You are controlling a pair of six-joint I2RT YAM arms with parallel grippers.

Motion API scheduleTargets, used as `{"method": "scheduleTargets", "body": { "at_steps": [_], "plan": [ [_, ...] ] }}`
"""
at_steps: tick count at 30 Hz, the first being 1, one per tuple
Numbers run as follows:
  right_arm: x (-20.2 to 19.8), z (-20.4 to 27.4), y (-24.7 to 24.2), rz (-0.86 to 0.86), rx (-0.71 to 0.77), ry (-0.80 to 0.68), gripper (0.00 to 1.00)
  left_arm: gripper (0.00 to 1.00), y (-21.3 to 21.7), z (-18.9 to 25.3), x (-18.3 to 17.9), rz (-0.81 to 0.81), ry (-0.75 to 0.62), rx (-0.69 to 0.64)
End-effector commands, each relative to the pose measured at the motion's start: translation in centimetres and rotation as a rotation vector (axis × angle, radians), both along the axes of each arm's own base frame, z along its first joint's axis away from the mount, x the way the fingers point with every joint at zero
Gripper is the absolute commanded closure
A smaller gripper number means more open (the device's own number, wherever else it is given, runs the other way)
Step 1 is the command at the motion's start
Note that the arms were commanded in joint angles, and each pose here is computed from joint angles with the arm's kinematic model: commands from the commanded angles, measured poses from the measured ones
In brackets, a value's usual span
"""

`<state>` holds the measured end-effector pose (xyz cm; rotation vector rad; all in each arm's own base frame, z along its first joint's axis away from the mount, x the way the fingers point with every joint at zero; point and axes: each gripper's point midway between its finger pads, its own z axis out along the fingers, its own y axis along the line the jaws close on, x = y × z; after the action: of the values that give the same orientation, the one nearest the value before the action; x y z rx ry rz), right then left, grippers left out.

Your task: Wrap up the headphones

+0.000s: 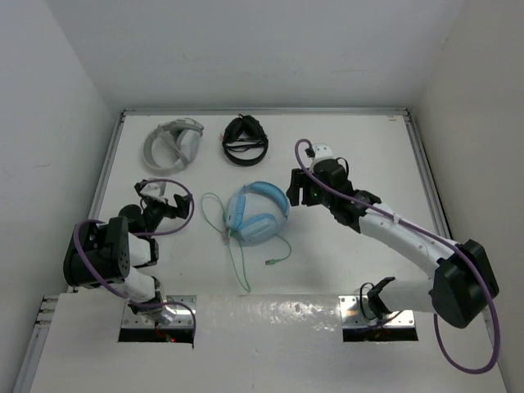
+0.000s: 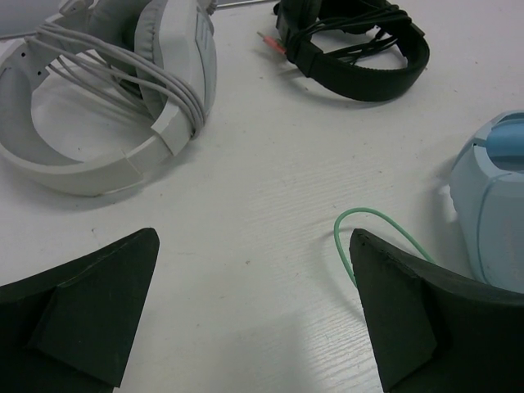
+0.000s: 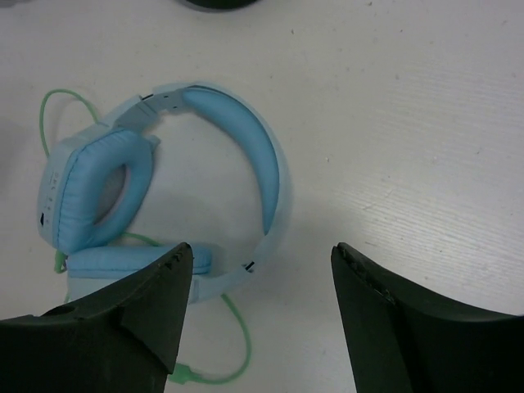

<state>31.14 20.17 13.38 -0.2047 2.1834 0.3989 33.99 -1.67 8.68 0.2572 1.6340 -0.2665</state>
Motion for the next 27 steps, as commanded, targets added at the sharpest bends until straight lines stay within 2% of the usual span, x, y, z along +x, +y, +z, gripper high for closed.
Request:
{"method": "scheduleTargets", "body": {
  "at_steps": [1,3,4,5,6,7,8,9,10,11,12,13,14,16,19,21,23,24,25,26,27],
  "plan": [
    [-0.6,-1.4,0.7,0.021,0.013,0.084,0.32,0.0,-0.1,3.0,0.6,-0.027,-0.131,0.028],
    [-0.2,-1.8,0.9,0.009,0.017,0.087,0.32,0.0,0.5,3.5,0.5,0.013,-0.145,0.017],
    [-0.1,-2.0,0.9,-0.004,0.018,0.086,0.32,0.0,0.4,5.4,0.9,-0.026,-0.172,-0.031],
    [0.2,-2.2,0.5,-0.035,0.012,0.087,0.31,0.0,0.4,6.2,1.2,-0.097,-0.151,-0.031],
    [0.3,-2.8,0.3,-0.052,0.001,0.096,0.28,0.0,0.4,7.6,1.7,-0.169,-0.094,-0.116],
    [0.5,-3.1,0.2,-0.061,-0.002,0.095,0.28,0.0,1.5,11.9,3.9,-0.224,-0.119,-0.136],
    [0.7,-3.4,0.0,-0.078,-0.011,0.097,0.28,0.0,1.6,13.5,4.9,-0.254,-0.107,-0.135],
    [0.9,-3.5,0.1,-0.084,-0.011,0.096,0.28,0.0,2.4,14.6,6.4,-0.271,-0.137,0.006],
    [1.2,-4.2,0.2,-0.091,-0.023,0.11,0.28,0.0,0.8,10.5,6.3,-0.312,0.114,-0.031],
    [1.2,-4.6,0.1,-0.099,-0.03,0.128,0.29,0.0,2.5,15.4,10.1,-0.221,0.055,0.173],
    [1.7,-4.4,0.2,-0.117,-0.033,0.124,0.29,0.0,2.9,15.7,11.3,-0.208,0.08,0.377],
    [1.7,-5.3,0.2,-0.124,-0.046,0.153,0.29,0.0,0.8,17.3,12.2,-0.238,0.139,0.443],
    [1.9,-5.5,0.5,-0.125,-0.037,0.162,0.29,0.0,1.7,18.4,13.0,-0.172,0.15,0.519],
    [2.0,-6.7,1.1,-0.126,-0.025,0.195,0.29,0.0,1.6,23.5,14.0,-0.119,0.068,0.583],
    [2.1,-7.9,2.6,-0.109,0.02,0.241,0.31,0.0,2.5,29.2,14.6,-0.014,-0.022,0.76],
    [2.1,-9.3,3.5,-0.102,0.039,0.29,0.35,0.0,3.6,31.8,14.7,0.062,-0.025,0.83],
    [1.6,-11.0,4.8,-0.064,0.059,0.363,0.38,0.0,4.2,34.6,14.7,0.126,-0.001,0.784],
    [1.8,-11.1,5.4,-0.055,0.068,0.374,0.42,0.0,4.0,35.0,14.5,0.115,0.022,0.756],
    [1.7,-11.6,5.4,-0.059,0.063,0.4,0.47,0.0,2.9,33.3,13.7,0.015,0.102,0.748],
    [1.7,-12.0,5.4,-0.065,0.061,0.41,0.52,0.0,2.3,32.0,13.2,-0.045,0.148,0.743],
    [2.0,-12.4,5.6,-0.063,0.056,0.412,0.7,0.02,1.4,30.4,12.4,-0.116,0.193,0.731]
  ]
}}
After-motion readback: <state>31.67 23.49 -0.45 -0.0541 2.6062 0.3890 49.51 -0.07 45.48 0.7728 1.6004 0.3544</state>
